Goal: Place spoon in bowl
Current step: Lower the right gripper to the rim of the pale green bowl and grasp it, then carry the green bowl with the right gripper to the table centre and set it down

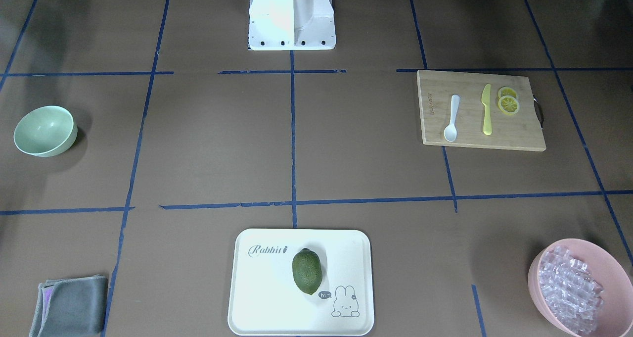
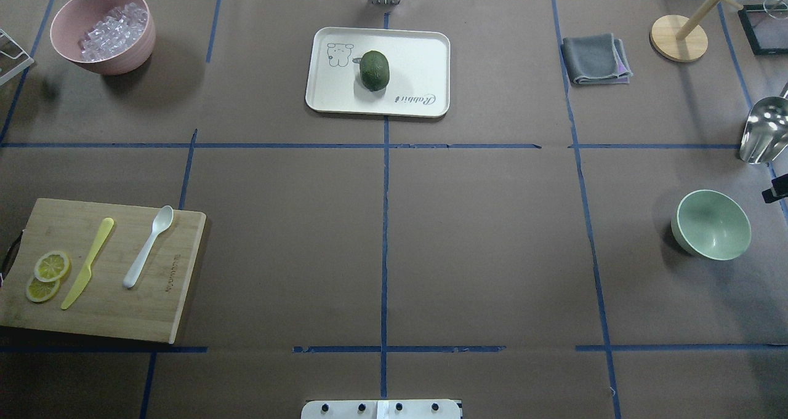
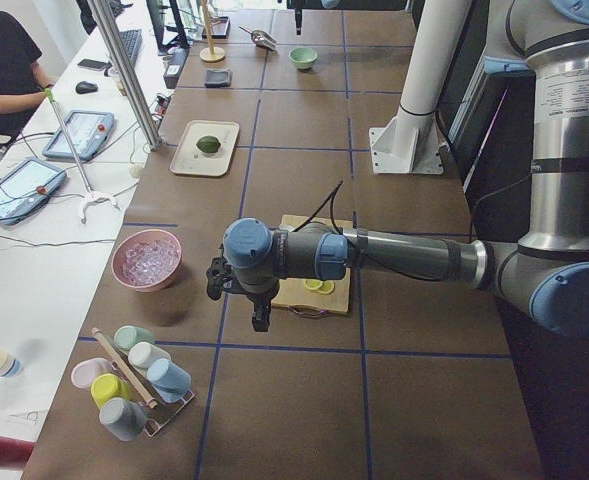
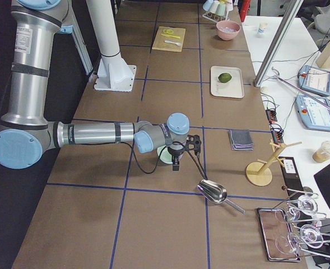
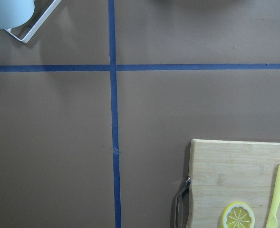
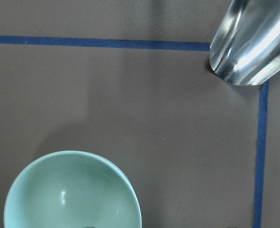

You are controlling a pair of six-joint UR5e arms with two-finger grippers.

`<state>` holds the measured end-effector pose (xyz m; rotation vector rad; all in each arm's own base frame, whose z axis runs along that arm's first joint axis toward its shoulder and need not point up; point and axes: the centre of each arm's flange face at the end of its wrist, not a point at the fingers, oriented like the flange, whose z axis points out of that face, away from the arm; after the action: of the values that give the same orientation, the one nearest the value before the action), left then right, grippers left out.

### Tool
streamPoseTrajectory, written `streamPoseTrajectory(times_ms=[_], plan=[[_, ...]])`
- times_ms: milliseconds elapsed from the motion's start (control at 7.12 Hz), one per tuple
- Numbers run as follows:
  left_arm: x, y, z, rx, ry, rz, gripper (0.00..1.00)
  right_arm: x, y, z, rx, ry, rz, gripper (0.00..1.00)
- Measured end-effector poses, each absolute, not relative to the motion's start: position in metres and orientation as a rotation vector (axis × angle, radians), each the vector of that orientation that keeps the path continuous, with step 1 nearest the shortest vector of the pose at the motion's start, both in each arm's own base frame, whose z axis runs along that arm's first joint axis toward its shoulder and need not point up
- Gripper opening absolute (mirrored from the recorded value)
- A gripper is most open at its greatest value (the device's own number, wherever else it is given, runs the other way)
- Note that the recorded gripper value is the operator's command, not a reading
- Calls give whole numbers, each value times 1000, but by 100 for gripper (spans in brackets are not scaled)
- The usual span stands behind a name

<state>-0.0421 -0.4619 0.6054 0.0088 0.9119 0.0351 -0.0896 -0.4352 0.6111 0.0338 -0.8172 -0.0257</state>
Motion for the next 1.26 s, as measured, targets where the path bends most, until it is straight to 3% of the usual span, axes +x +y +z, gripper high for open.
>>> streamPoseTrajectory(times_ms=[281, 421, 702, 1264], plan=[[-42, -462, 602, 14, 912, 37, 100, -120, -432, 629, 32, -822, 4, 92], [-42, -462, 599, 19, 913, 38, 100, -131, -430, 634, 16, -823, 10, 82], [-42, -462, 596, 20, 913, 30, 100, -151, -427, 638, -9, -823, -8, 1], [-42, -462, 594, 22, 913, 26, 100, -158, -427, 638, -20, -829, -21, 0]])
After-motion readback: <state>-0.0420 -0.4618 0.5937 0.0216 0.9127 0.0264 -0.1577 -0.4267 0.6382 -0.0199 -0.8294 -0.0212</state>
